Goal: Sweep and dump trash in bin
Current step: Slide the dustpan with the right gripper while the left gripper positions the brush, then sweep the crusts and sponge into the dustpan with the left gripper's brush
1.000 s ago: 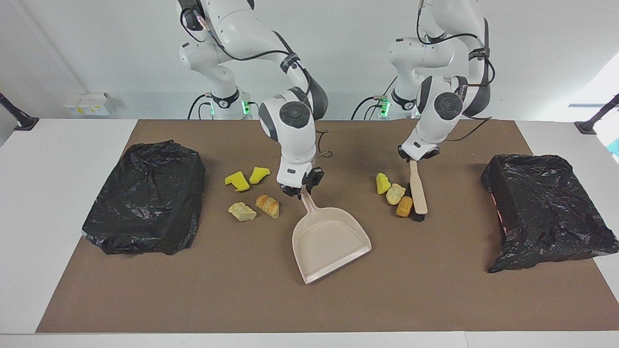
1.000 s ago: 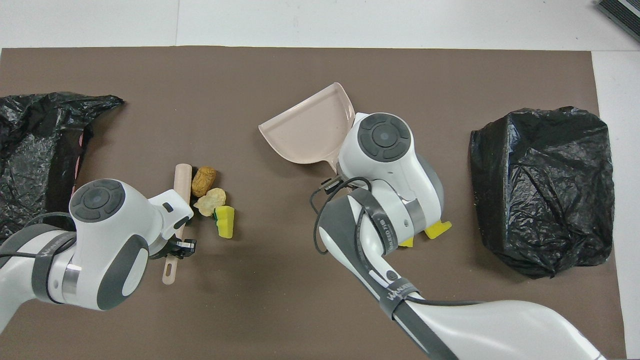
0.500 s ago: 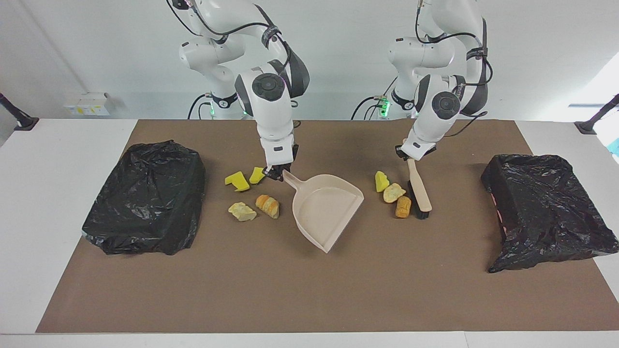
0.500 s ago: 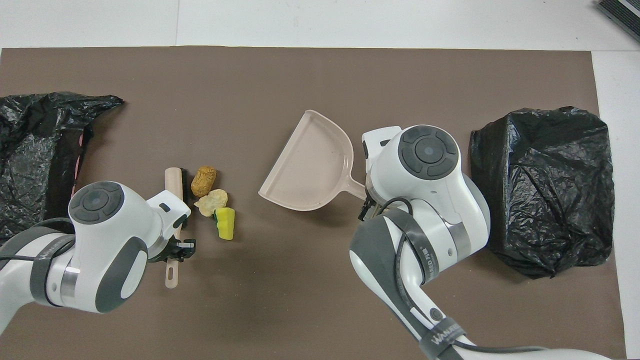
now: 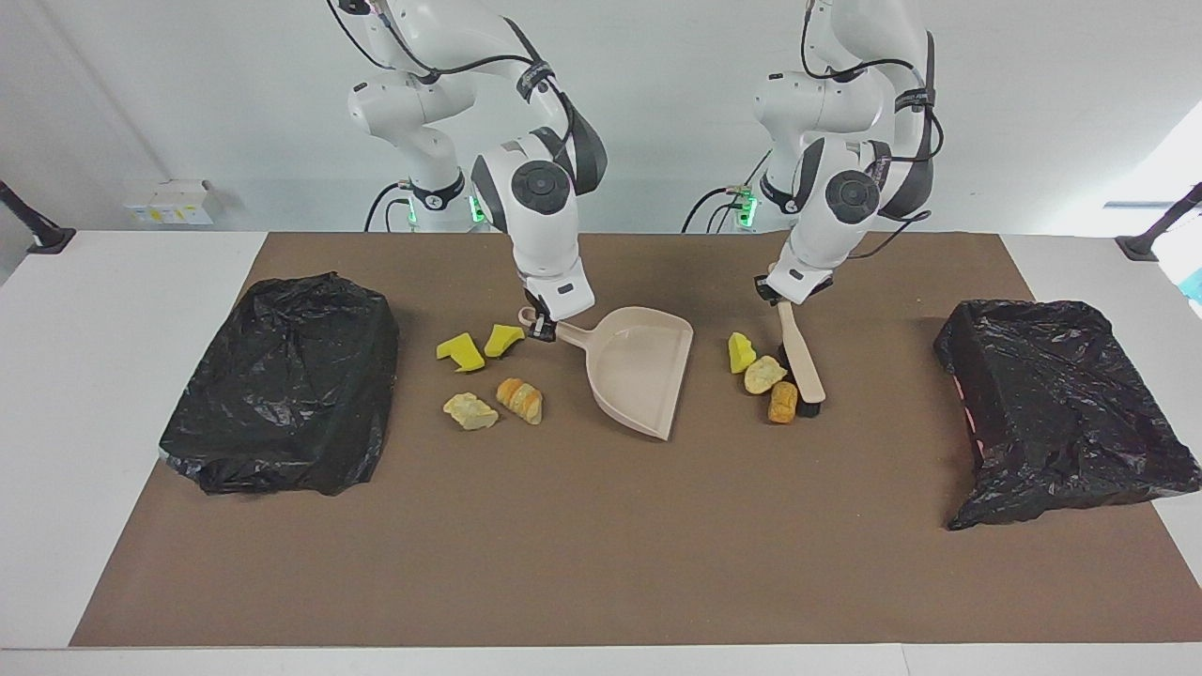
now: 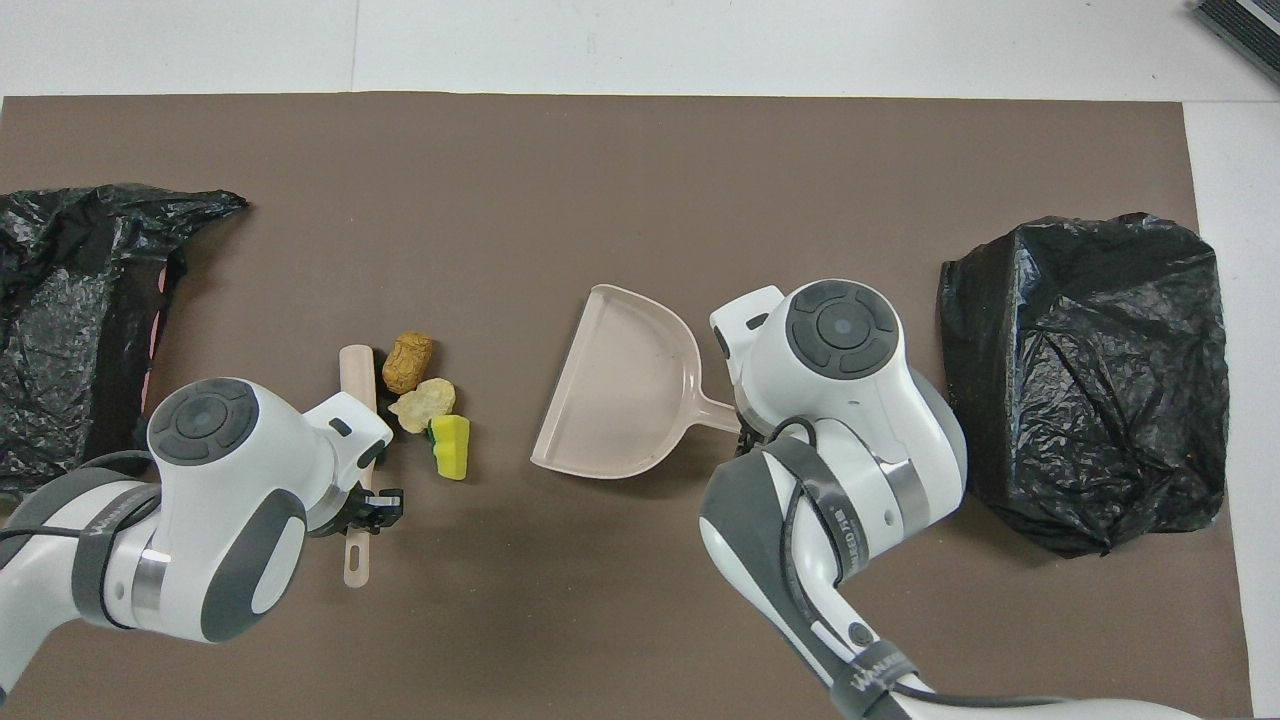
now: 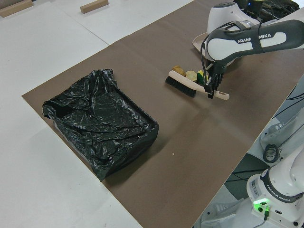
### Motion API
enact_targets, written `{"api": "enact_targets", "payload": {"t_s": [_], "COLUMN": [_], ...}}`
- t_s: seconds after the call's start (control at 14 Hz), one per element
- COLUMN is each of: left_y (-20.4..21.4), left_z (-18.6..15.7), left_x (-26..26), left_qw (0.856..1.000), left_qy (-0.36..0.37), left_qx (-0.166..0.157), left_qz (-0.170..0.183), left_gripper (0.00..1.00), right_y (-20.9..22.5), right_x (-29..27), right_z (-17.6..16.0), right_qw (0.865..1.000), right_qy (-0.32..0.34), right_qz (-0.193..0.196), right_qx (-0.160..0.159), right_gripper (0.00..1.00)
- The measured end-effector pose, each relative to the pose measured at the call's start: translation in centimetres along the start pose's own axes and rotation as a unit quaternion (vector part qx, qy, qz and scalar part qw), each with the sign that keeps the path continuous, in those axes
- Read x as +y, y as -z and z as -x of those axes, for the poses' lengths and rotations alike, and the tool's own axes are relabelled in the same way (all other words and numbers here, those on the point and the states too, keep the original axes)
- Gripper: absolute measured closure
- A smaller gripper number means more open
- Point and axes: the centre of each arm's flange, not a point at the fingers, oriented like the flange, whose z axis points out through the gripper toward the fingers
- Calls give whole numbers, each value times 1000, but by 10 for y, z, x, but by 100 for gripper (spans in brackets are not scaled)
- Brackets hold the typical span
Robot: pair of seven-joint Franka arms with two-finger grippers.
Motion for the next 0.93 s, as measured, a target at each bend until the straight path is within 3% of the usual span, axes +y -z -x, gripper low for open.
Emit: {"api": "enact_targets", "payload": {"t_s": [0.5,0.93], "left_y": [-1,-1], "left_z": [15,64], "left_x": [43,140], "left_qw": [999,994], "left_qy": [-18,-83], "left_qx": [1,17], "left_qz": [31,70], "left_gripper": [73,73], "right_y": [-22,-22], "right_x": [-24,-25], "right_z": [-27,-29], "right_qw": [1000,1000], "right_qy": [-1,-4], "right_qz": [5,5], "right_qx": [-1,-1], "right_gripper": [68,68]}}
